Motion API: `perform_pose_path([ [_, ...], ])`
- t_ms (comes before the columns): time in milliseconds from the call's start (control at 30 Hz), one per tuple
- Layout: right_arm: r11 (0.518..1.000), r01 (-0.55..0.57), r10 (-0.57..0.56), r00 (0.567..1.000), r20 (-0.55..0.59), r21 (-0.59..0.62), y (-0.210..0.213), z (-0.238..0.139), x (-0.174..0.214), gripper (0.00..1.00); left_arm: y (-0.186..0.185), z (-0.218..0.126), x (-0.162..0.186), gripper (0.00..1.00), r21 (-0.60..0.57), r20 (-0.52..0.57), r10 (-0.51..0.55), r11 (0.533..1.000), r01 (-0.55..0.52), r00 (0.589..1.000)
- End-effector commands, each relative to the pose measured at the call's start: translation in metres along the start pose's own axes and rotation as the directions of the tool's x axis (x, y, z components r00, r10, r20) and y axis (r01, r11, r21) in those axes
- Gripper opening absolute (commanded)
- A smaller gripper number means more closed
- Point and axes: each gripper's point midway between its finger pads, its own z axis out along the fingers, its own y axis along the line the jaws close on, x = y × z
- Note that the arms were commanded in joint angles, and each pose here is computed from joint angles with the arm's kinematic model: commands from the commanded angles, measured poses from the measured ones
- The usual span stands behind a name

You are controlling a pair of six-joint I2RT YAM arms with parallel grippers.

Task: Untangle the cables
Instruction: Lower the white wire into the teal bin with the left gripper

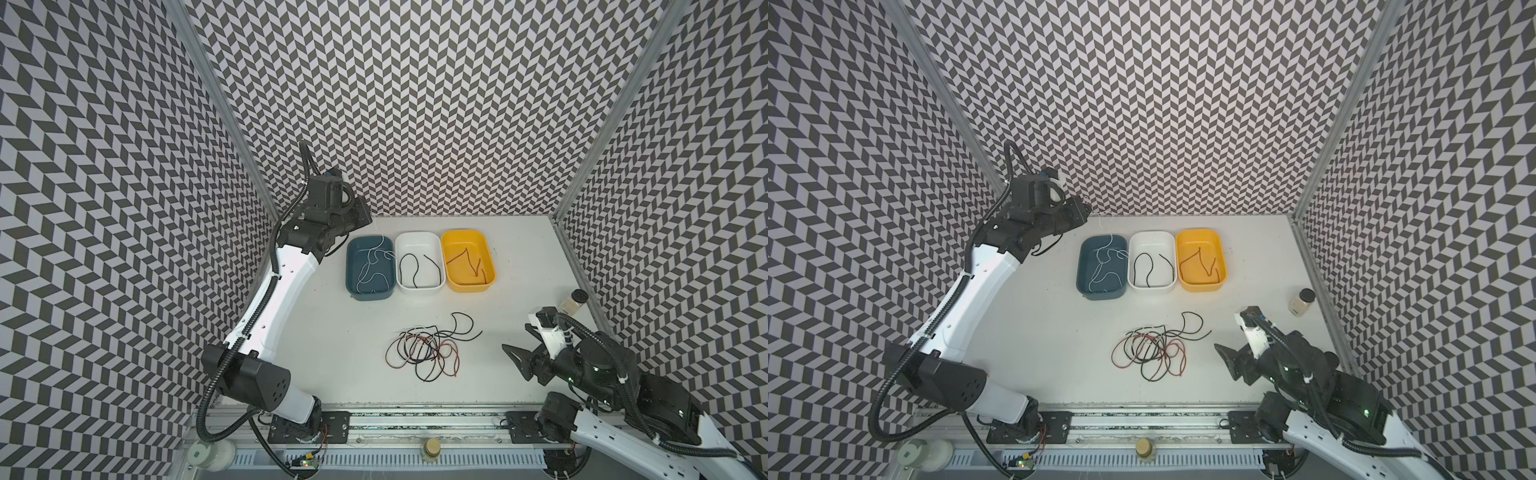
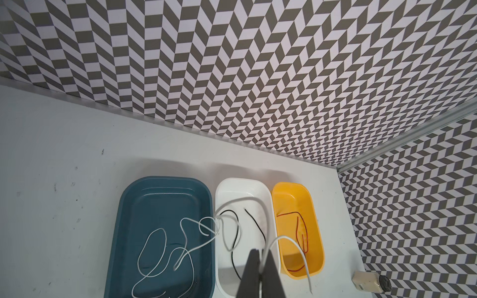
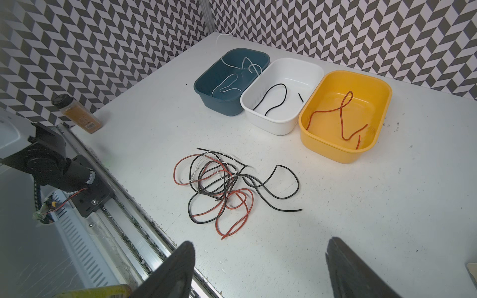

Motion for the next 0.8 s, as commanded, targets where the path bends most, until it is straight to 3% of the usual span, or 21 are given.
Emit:
perform_pose_path([
  [0, 1.0, 0.003, -0.004, 0.999, 0.042, 0.014, -0.003, -0.002, -0.006, 0.8, 0.001, -0.004, -0.001, 0.0, -0.015, -0.001, -0.007, 1.0, 0.007, 1.0],
  [233, 1.0, 0.002, -0.003, 0.999, 0.046, 0.007, -0.002, -0.002, -0.006, 0.8, 0.036, 0.012, 0.027, 0.0, -0.105, -0.05, -0.016, 0.994, 0.011, 0.999],
  [433, 1.0, 0.007, -0.007, 0.999, 0.048, 0.006, -0.002, -0.001, -0.006, 0.8, 0.025, -0.018, -0.005, 0.0, -0.092, 0.059, 0.004, 0.996, 0.001, 0.998],
  [533, 1.0, 0.005, -0.005, 0.999, 0.048, 0.006, -0.002, -0.001, -0.006, 0.8, 0.016, -0.026, -0.011, 0.0, -0.082, 0.047, 0.02, 0.996, -0.016, 0.999],
  [767, 1.0, 0.005, -0.005, 0.999, 0.051, 0.007, -0.002, -0.002, -0.006, 0.8, 0.057, 0.006, 0.044, 0.0, -0.147, -0.072, -0.019, 0.989, 0.009, 0.997],
])
